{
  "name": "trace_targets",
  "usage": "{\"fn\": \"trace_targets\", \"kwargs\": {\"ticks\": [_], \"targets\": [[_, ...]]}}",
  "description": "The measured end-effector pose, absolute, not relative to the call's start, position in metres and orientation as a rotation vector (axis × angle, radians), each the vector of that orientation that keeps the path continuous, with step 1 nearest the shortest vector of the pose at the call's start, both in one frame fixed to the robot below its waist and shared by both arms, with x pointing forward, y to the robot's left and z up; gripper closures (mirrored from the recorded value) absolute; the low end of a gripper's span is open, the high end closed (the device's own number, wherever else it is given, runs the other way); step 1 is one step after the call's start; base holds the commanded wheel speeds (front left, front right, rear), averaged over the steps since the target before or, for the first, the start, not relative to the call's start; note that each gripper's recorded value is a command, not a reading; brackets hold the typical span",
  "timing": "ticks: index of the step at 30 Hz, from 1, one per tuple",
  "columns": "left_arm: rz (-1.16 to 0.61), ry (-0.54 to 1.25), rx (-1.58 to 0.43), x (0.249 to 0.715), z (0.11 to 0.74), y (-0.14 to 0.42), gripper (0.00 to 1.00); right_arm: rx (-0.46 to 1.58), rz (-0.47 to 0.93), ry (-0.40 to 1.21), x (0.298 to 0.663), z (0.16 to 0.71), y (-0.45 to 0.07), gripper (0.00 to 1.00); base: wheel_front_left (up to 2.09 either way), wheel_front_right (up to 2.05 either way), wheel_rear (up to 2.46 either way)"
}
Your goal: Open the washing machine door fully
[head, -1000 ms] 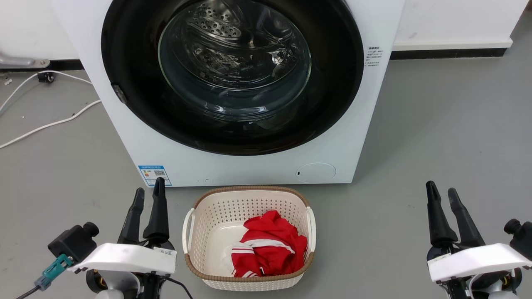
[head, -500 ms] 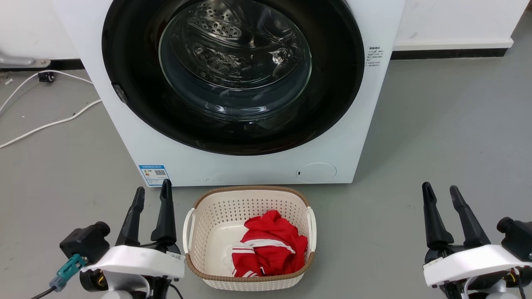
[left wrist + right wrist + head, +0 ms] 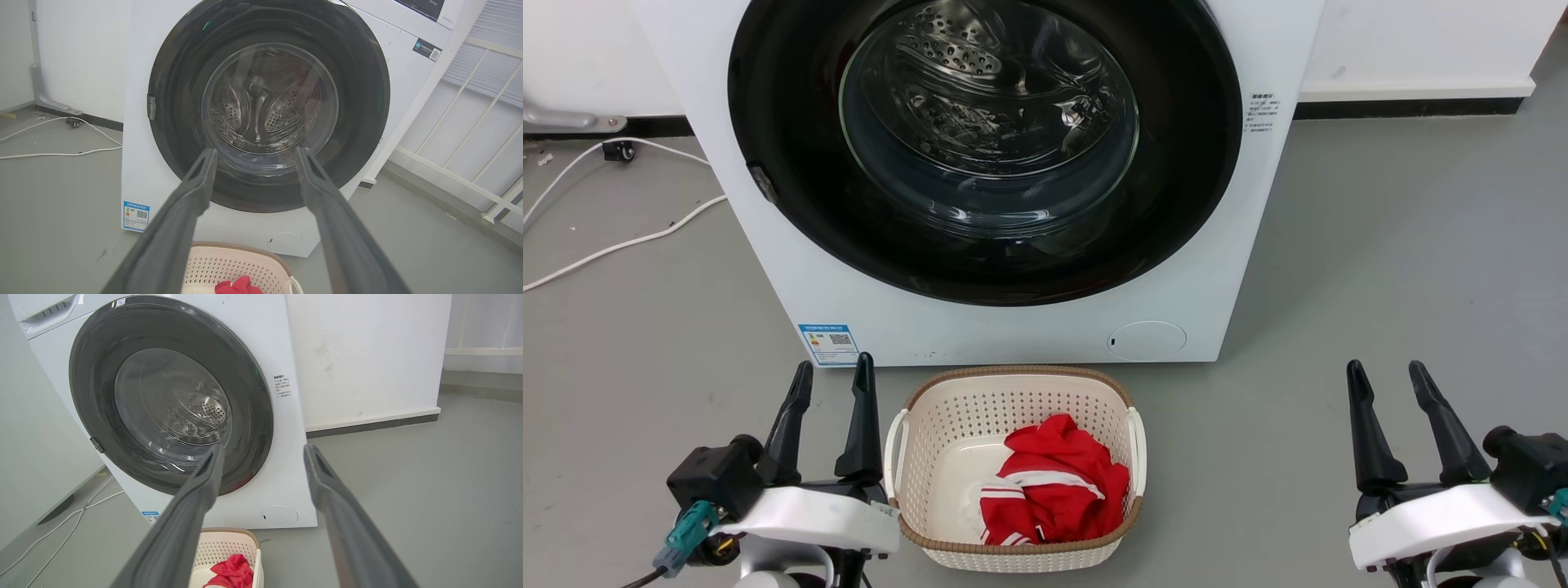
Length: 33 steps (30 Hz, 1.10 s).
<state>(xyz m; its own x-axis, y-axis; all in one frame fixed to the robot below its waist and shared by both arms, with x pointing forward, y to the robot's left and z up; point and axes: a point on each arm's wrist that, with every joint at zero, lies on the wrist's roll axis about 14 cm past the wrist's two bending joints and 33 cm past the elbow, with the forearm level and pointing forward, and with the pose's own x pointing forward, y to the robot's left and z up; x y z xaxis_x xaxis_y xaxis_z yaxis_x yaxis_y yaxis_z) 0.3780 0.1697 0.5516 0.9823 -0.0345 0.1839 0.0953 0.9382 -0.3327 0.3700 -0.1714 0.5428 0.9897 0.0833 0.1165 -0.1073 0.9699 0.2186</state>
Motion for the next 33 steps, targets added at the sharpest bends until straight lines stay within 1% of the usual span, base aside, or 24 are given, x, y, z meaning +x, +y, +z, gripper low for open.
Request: {"fn": "trace_targets", "kwargs": {"ticks": [15,33], "targets": [[-0.077,-0.215,-0.213,0.3764,0.5589,0.1652,0.00,0.101,0.104,-0.100,0.3675,0.5428,-0.1694,0.00,0.00,0.00,0.00],[-0.079,-0.237,-0.109,0.3733,0.5595,0.1610,0.00,0.037,0.110,-0.082,0.3653,0.5379,-0.1672,0.00,0.00,0.00,0.00]]}}
